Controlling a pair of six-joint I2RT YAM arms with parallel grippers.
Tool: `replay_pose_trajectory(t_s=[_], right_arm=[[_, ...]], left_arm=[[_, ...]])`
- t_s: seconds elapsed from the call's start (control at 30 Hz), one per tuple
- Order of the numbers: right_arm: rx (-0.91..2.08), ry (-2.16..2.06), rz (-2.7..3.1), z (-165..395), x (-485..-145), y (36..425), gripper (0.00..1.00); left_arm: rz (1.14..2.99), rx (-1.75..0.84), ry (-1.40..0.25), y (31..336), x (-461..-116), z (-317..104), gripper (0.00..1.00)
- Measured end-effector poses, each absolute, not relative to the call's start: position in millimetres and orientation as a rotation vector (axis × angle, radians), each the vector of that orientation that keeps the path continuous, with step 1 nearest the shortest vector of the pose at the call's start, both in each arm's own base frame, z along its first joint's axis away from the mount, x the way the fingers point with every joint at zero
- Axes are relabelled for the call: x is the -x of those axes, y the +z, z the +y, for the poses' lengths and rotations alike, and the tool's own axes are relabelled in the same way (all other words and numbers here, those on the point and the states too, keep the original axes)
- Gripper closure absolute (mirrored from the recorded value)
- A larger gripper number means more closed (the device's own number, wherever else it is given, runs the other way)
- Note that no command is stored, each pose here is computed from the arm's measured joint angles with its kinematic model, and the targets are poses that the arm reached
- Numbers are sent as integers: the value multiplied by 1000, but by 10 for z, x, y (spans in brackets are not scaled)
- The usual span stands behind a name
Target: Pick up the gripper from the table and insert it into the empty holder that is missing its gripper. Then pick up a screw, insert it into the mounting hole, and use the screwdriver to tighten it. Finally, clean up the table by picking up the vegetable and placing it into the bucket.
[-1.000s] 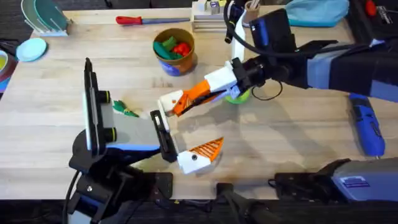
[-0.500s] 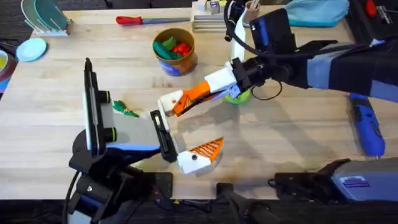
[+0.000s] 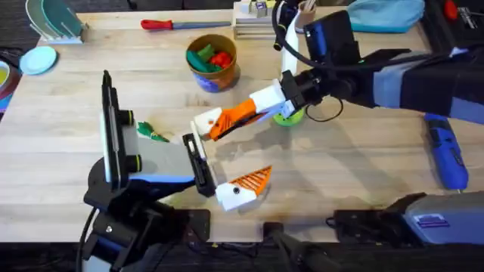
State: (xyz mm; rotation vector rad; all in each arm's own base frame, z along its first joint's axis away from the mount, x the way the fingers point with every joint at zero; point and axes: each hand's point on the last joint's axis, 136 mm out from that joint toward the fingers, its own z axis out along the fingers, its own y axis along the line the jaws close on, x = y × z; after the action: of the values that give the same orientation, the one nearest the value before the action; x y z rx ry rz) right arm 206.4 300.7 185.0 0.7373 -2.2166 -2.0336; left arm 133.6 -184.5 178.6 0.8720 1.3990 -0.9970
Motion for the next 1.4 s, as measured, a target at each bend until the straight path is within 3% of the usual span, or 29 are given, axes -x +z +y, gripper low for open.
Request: replay_pose_trajectory(t_s=[0.57, 1.4], right_arm=[[-682, -2015, -2302, 3117, -2187, 1852, 992], [-617, -1957, -2458, 3386, -2244, 1777, 993]], left_arm=[[1427, -763, -892, 1812, -1550, -1742, 8], [1469, -709, -880, 1771, -1625, -1686, 9]])
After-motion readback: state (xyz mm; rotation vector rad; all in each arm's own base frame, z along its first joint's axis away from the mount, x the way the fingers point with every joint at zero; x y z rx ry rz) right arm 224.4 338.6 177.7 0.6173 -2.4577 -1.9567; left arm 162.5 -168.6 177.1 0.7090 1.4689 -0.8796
